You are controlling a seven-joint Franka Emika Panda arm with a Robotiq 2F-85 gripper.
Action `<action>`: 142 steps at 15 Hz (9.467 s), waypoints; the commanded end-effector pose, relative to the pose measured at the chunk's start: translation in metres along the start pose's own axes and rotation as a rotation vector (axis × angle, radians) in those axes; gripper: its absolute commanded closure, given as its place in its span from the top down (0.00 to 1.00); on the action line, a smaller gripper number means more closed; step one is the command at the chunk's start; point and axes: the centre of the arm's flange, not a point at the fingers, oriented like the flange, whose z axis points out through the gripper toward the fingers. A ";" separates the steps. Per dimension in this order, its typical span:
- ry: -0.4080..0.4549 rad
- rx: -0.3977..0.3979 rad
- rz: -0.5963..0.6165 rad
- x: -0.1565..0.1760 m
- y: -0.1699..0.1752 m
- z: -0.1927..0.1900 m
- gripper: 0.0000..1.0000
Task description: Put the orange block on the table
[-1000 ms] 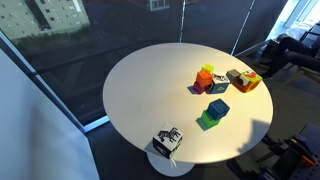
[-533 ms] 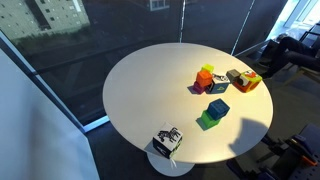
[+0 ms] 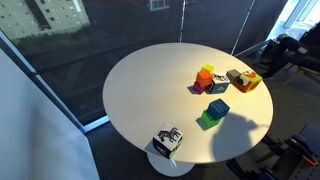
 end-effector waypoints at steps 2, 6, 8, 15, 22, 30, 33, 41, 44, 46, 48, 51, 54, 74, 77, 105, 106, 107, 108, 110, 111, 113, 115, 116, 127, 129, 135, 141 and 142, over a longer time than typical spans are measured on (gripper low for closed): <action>-0.048 -0.061 0.047 0.047 -0.021 0.002 1.00; -0.079 -0.090 0.071 0.076 -0.030 0.007 1.00; -0.084 -0.104 0.075 0.089 -0.033 0.009 1.00; -0.103 -0.133 0.037 0.125 -0.049 0.023 1.00; -0.124 -0.171 0.040 0.160 -0.069 0.057 1.00; -0.133 -0.193 0.055 0.191 -0.084 0.089 1.00; -0.134 -0.191 0.053 0.194 -0.086 0.090 1.00; -0.146 -0.178 0.038 0.186 -0.083 0.095 1.00; -0.146 -0.177 0.042 0.187 -0.084 0.095 1.00; -0.146 -0.169 0.044 0.188 -0.087 0.097 1.00; -0.140 -0.168 0.053 0.191 -0.089 0.101 1.00; -0.149 -0.175 0.069 0.196 -0.088 0.107 1.00; -0.152 -0.178 0.088 0.203 -0.088 0.119 1.00; -0.145 -0.190 0.053 0.253 -0.122 0.202 1.00; -0.149 -0.188 0.054 0.256 -0.123 0.210 1.00; -0.189 -0.196 -0.028 0.230 -0.161 0.221 0.27; -0.190 -0.200 -0.039 0.227 -0.167 0.223 0.27; -0.191 -0.203 -0.047 0.225 -0.171 0.225 0.27; -0.194 -0.206 -0.057 0.222 -0.177 0.227 0.27; -0.197 -0.212 -0.074 0.218 -0.187 0.230 0.27; -0.199 -0.214 -0.083 0.215 -0.191 0.231 0.27; -0.203 -0.220 -0.095 0.211 -0.198 0.233 0.27; -0.211 -0.223 -0.104 0.208 -0.202 0.236 0.27; -0.214 -0.225 -0.109 0.206 -0.204 0.238 0.27; -0.260 -0.249 -0.118 0.199 -0.207 0.255 0.77; -0.264 -0.246 -0.118 0.198 -0.206 0.254 0.85; -0.272 -0.235 -0.111 0.190 -0.197 0.228 1.00; -0.333 -0.254 -0.086 0.186 -0.182 0.190 1.00; -0.346 -0.260 -0.081 0.183 -0.178 0.182 1.00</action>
